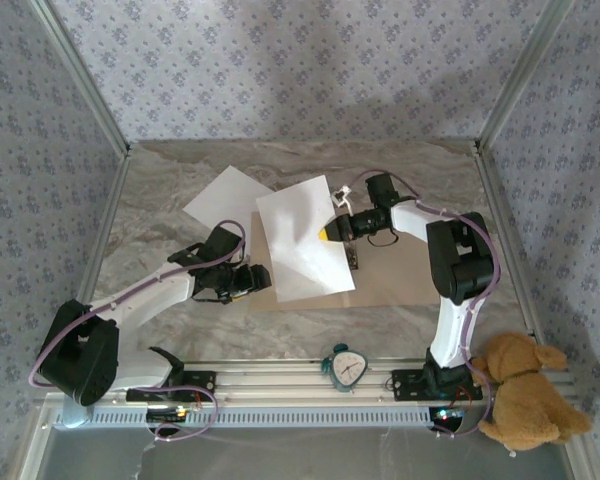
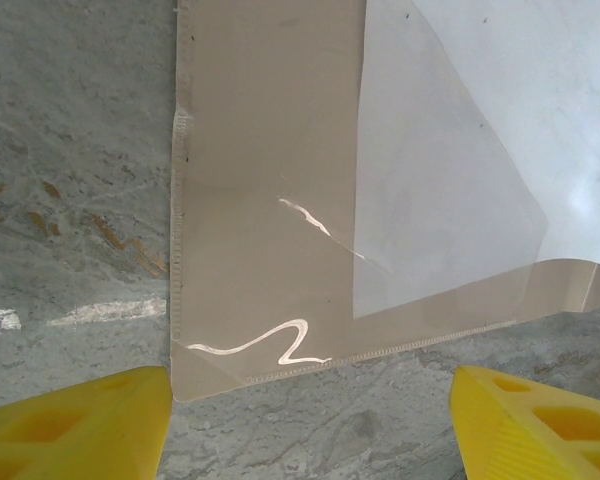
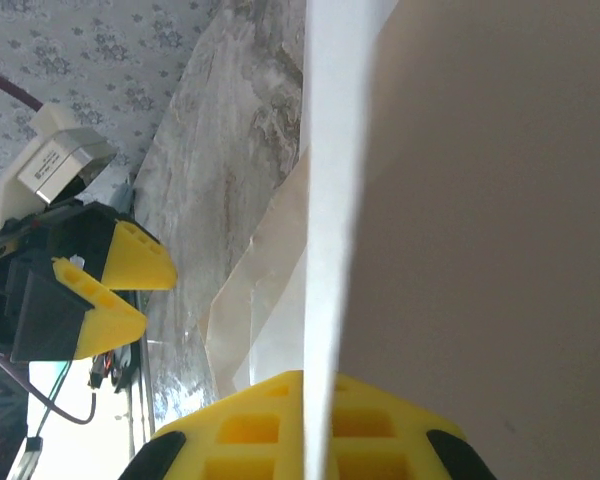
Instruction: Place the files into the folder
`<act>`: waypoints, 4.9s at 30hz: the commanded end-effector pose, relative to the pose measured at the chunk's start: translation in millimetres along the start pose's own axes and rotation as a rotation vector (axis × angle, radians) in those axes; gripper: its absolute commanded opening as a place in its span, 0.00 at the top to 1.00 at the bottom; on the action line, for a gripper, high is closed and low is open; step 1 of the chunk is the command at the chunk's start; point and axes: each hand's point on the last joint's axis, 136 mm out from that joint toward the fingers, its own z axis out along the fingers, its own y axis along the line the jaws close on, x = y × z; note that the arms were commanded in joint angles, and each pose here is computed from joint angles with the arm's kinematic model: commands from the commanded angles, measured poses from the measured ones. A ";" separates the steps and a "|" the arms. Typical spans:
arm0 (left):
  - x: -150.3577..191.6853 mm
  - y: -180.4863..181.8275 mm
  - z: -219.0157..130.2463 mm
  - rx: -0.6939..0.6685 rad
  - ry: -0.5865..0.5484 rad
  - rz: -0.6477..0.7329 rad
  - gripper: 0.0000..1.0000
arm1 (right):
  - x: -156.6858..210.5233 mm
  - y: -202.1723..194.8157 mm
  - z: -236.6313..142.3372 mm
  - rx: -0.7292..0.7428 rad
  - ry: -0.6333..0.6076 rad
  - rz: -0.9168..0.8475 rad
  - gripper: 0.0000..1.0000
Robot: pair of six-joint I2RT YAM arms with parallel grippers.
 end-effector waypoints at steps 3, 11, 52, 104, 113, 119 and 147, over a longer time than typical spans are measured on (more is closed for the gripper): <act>1.3 2.4 -1.9 -0.009 0.002 -0.006 0.26 | -0.6 -1.1 13.1 -0.026 -0.002 0.032 1.00; 2.8 4.8 -1.8 -0.013 0.002 -0.009 0.26 | 4.0 -4.5 20.3 -0.023 -0.015 0.074 1.00; 6.4 9.3 -0.4 -0.016 0.003 -0.008 0.25 | 31.4 -22.7 37.9 0.117 0.024 0.220 0.76; 8.7 16.8 -3.9 -0.051 0.001 0.000 0.25 | 6.2 -78.6 36.6 0.339 0.036 0.233 0.79; 8.9 17.4 -2.1 -0.050 0.002 -0.002 0.25 | -1.2 -68.9 31.9 0.327 -0.003 0.209 0.86; 9.7 18.2 -1.9 -0.050 0.004 -0.002 0.25 | -5.5 -66.7 32.2 0.293 -0.013 0.215 0.72; 12.8 21.3 -1.5 -0.051 0.006 0.000 0.24 | -8.6 -91.6 28.0 0.438 -0.064 0.306 0.77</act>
